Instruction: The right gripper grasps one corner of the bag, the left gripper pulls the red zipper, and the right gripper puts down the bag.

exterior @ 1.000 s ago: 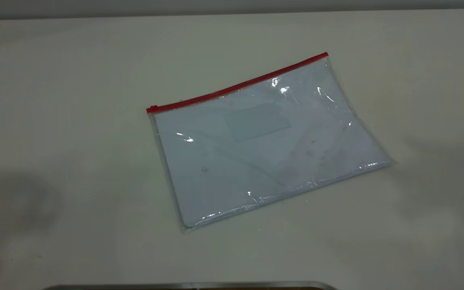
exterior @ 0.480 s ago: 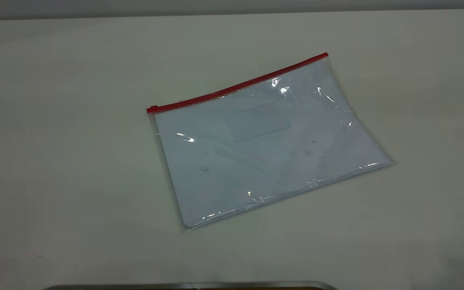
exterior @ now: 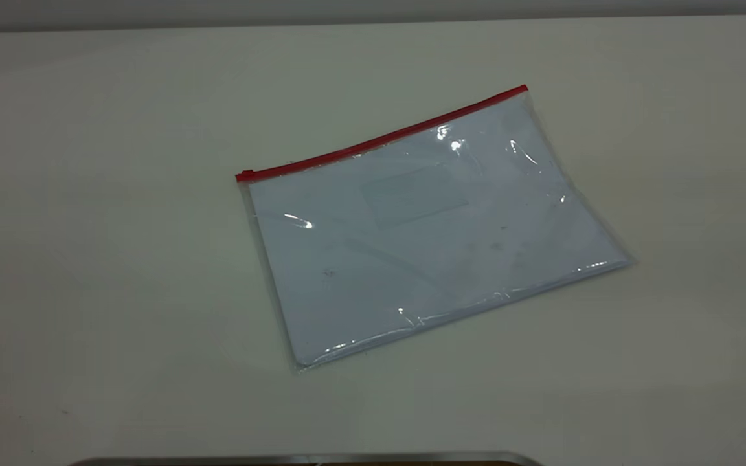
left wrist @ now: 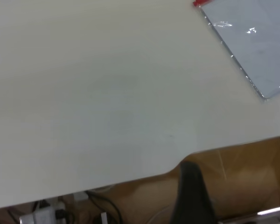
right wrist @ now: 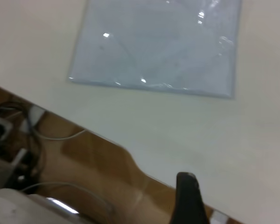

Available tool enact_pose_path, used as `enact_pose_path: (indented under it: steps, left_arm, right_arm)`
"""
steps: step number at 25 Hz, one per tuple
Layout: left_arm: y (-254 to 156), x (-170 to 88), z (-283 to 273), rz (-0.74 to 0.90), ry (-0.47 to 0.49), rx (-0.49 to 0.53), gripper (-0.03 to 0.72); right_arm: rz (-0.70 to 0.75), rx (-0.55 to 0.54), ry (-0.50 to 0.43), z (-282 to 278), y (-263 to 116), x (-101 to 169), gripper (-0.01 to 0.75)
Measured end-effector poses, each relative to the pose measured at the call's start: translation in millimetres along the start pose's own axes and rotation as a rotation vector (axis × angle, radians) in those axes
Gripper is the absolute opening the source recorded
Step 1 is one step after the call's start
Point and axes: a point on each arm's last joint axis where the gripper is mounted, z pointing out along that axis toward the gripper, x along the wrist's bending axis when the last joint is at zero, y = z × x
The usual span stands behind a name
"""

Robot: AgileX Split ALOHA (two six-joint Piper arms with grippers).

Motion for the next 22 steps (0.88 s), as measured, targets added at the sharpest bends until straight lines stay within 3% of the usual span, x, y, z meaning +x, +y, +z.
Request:
enact_pose_path:
  steps: [4, 10, 22]
  left_arm:
    - [-11.7, 1.0, 1.7, 0.012, -0.002, -0.021, 0.586]
    - [-13.1, 1.1, 3.2, 0.096, -0.001, -0.017, 0.586]
    - [-29.3, 1.2, 35.5, 0.099, 0.0, 0.077, 0.586]
  right_arm:
    - [-0.036, -0.003, -0.098, 2.3, -21.7, -2.4, 0.578]
    - [0.008, -0.058, -0.169, 7.8, -39.3, -3.8, 0.578]
    - [0.014, -0.1, -0.186, 3.9, -42.7, -1.7, 0.578]
